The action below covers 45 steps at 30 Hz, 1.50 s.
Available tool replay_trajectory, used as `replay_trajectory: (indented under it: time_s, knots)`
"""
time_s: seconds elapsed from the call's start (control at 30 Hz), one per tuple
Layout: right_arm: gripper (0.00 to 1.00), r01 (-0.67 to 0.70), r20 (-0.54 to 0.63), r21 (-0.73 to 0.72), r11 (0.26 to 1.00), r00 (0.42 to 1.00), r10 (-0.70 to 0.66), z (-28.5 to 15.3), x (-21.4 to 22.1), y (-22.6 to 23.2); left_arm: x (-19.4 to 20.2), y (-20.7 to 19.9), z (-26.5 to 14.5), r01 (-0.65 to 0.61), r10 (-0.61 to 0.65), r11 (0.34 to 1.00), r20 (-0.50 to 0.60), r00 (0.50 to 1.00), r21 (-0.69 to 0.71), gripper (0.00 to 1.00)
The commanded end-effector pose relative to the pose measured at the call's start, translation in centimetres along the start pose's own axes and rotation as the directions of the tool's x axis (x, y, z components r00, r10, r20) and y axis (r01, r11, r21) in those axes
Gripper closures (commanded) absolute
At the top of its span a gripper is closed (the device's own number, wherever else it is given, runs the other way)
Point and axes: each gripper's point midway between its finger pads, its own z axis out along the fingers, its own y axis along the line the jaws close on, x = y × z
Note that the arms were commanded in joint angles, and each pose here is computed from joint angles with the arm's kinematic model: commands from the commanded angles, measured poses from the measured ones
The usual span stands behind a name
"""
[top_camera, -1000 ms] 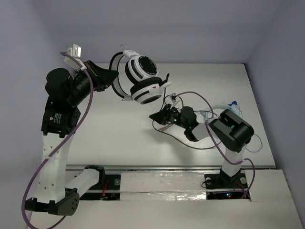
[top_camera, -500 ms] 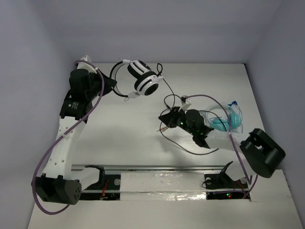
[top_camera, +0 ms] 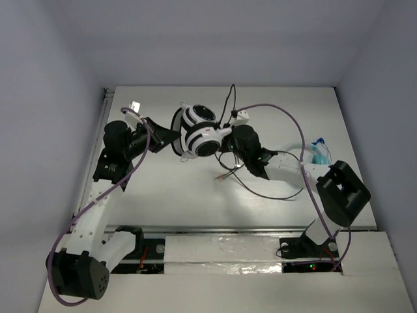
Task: Wrap the headphones
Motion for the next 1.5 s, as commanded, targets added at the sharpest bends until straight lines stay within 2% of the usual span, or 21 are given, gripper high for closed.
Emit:
replay_trajectory:
  time_s: [0.0, 0.07, 0.13, 0.23, 0.27, 0.33, 0.37, 0.47, 0.5, 0.53, 0.6, 0.67, 0.8, 0.93, 1.03, 1.07, 1.23, 1.27, 1.47]
  knots:
    - [1.0, 0.005, -0.065, -0.101, 0.995, 0.998, -0.012, -0.5, 3.0, 3.2, -3.7, -6.6, -1.3, 0.044, -0.089, 0.967, 0.168, 0.982, 0.252, 1.0]
    - [1.0, 0.005, -0.093, -0.124, 0.992, 0.996, -0.016, -0.9, 4.5, 4.3, -5.6, -7.0, -1.6, 0.078, -0.159, 0.956, 0.277, 0.948, 0.283, 1.0]
    - [1.0, -0.006, -0.123, -0.172, 0.985, 0.992, -0.015, -2.0, 6.3, 6.6, -6.3, -6.8, -1.8, 0.092, -0.197, 0.948, 0.331, 0.923, 0.306, 1.0]
    - [1.0, -0.012, -0.155, -0.241, 0.97, 0.988, -0.026, -3.8, 8.3, 10.0, -8.1, -5.1, -1.6, 0.112, -0.222, 0.962, 0.469, 0.855, 0.25, 1.0]
    - [1.0, -0.009, -0.171, -0.259, 0.966, 0.985, -0.037, -4.3, 9.0, 10.9, -9.0, -4.2, -1.6, 0.121, -0.223, 0.968, 0.535, 0.815, 0.22, 1.0]
    - [1.0, 0.011, -0.191, -0.315, 0.949, 0.979, -0.075, -5.9, 10.4, 13.9, -9.2, -2.4, -1.1, 0.132, -0.194, 0.98, 0.585, 0.787, 0.148, 1.0]
    - [1.0, 0.024, -0.199, -0.316, 0.948, 0.976, -0.091, -6.4, 10.8, 14.3, -9.7, -1.6, -1.0, 0.143, -0.183, 0.983, 0.627, 0.757, 0.115, 1.0]
    - [1.0, 0.035, -0.23, -0.371, 0.928, 0.965, -0.128, -8.8, 12.2, 16.4, -9.8, 1.0, -0.4, 0.147, -0.092, 0.989, 0.668, 0.738, -0.026, 1.0]
    - [1.0, 0.043, -0.243, -0.369, 0.929, 0.96, -0.141, -9.6, 12.8, 16.3, -10.2, 0.4, -0.2, 0.135, -0.062, 0.989, 0.673, 0.737, -0.057, 1.0]
    - [1.0, 0.049, -0.249, -0.367, 0.929, 0.957, -0.149, -10.3, 13.0, 16.4, -9.8, 1.7, -0.2, 0.115, 0.019, 0.98, 0.662, 0.75, -0.159, 1.0]
    - [1.0, 0.081, -0.27, -0.338, 0.938, 0.946, -0.179, -12.4, 13.4, 16.0, -10.7, 1.9, -1.3, 0.108, 0.098, 0.963, 0.695, 0.712, -0.246, 1.0]
    - [1.0, 0.091, -0.29, -0.311, 0.946, 0.939, -0.186, -14.2, 13.3, 15.1, -10.5, 2.9, -2.2, 0.095, 0.173, 0.937, 0.681, 0.711, -0.336, 1.0]
    - [1.0, 0.116, -0.335, -0.272, 0.955, 0.919, -0.207, -16.1, 13.5, 13.5, -10.3, 2.8, -3.4, 0.049, 0.245, 0.914, 0.644, 0.725, -0.402, 1.0]
    - [1.0, 0.12, -0.356, -0.319, 0.94, 0.904, -0.236, -17.7, 13.2, 14.3, -9.5, 4.6, -3.8, 0.021, 0.336, 0.854, 0.581, 0.742, -0.52, 1.0]
    - [1.0, 0.14, -0.36, -0.331, 0.933, 0.895, -0.262, -18.1, 12.6, 14.6, -7.9, 4.6, -3.4, -0.022, 0.361, 0.838, 0.525, 0.771, -0.545, 1.0]
    - [1.0, 0.15, -0.378, -0.336, 0.93, 0.883, -0.279, -18.5, 12.6, 14.4, -7.6, 4.8, -3.7, -0.019, 0.383, 0.821, 0.526, 0.759, -0.571, 1.0]
    - [1.0, 0.186, -0.382, -0.402, 0.897, 0.856, -0.349, -20.0, 10.4, 15.9, -2.0, 7.0, -1.2, -0.131, 0.458, 0.734, 0.343, 0.82, -0.666, 1.0]
    - [1.0, 0.218, -0.395, -0.372, 0.902, 0.842, -0.367, -20.3, 10.1, 14.9, -1.4, 7.1, -1.1, -0.145, 0.469, 0.721, 0.324, 0.822, -0.678, 1.0]
    - [1.0, 0.331, -0.334, -0.277, 0.902, 0.847, -0.414, -20.9, 6.2, 12.7, 2.4, 6.9, 0.3, -0.298, 0.519, 0.681, 0.154, 0.841, -0.669, 1.0]
